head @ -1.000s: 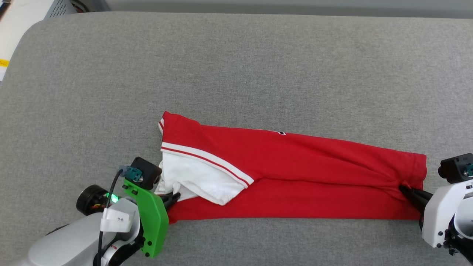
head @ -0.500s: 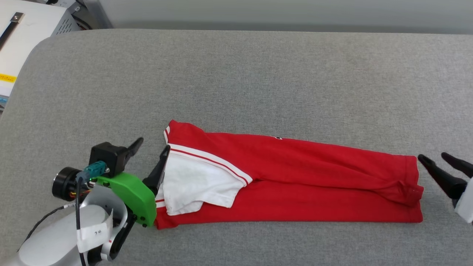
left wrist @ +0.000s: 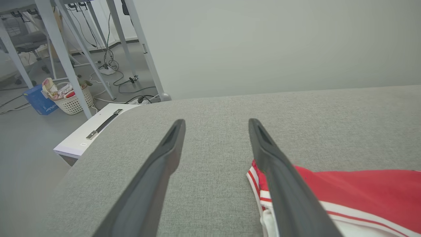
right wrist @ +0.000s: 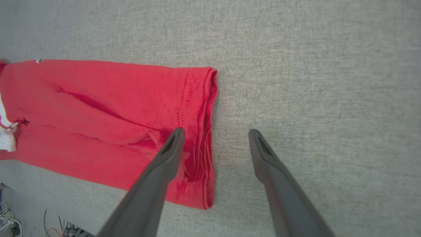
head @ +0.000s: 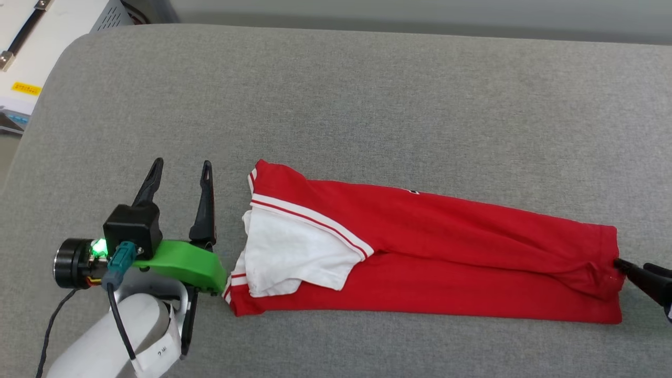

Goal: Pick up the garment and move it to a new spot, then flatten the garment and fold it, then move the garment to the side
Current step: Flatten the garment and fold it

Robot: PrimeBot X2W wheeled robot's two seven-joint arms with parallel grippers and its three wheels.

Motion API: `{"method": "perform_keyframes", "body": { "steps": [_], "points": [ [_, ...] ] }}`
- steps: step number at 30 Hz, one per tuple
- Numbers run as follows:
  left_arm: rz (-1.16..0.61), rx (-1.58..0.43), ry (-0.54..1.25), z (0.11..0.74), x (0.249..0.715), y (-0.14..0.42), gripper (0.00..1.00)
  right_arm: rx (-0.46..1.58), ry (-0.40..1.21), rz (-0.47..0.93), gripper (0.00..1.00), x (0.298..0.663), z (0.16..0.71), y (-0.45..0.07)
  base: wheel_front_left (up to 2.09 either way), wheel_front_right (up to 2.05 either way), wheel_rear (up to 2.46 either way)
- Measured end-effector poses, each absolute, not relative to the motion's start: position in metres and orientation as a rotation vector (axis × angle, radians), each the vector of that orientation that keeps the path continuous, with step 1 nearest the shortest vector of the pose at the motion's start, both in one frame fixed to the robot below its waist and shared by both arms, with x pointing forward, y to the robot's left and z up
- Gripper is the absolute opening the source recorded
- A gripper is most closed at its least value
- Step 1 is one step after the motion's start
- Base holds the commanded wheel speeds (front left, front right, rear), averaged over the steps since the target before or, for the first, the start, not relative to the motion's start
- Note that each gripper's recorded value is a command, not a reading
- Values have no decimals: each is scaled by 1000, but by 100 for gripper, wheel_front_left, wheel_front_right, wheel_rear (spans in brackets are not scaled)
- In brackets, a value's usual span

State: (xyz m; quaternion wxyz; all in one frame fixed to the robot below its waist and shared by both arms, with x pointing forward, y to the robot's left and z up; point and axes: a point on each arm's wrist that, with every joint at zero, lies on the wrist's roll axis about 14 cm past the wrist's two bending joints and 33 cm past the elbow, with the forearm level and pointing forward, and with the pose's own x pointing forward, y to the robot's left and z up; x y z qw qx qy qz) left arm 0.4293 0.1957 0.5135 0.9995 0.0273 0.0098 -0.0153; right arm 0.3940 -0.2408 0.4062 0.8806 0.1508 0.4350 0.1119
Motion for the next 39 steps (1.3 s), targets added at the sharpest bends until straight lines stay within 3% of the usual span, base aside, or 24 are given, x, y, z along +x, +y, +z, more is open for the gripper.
{"method": "perform_keyframes", "body": {
  "steps": [12,18,19,20,21,28,39],
  "points": [
    [120,40,-15,500,413,219,100,334,1010,326,100,401,372,-194,0,0,0],
    [112,27,-13,492,406,212,100,314,1042,369,100,394,366,-181,0,0,0],
    [107,29,-17,492,406,210,100,311,1042,371,58,393,366,-181,0,0,0],
    [106,28,-19,492,406,210,100,309,1039,369,24,393,367,-181,0,0,0],
    [105,25,-23,493,406,209,100,306,1036,365,0,393,367,-183,0,0,0],
    [99,54,-45,497,401,209,100,298,1006,320,0,394,375,-201,0,0,0],
    [76,74,-67,503,397,207,100,164,940,114,0,416,408,-292,0,0,0]
  ]
}}
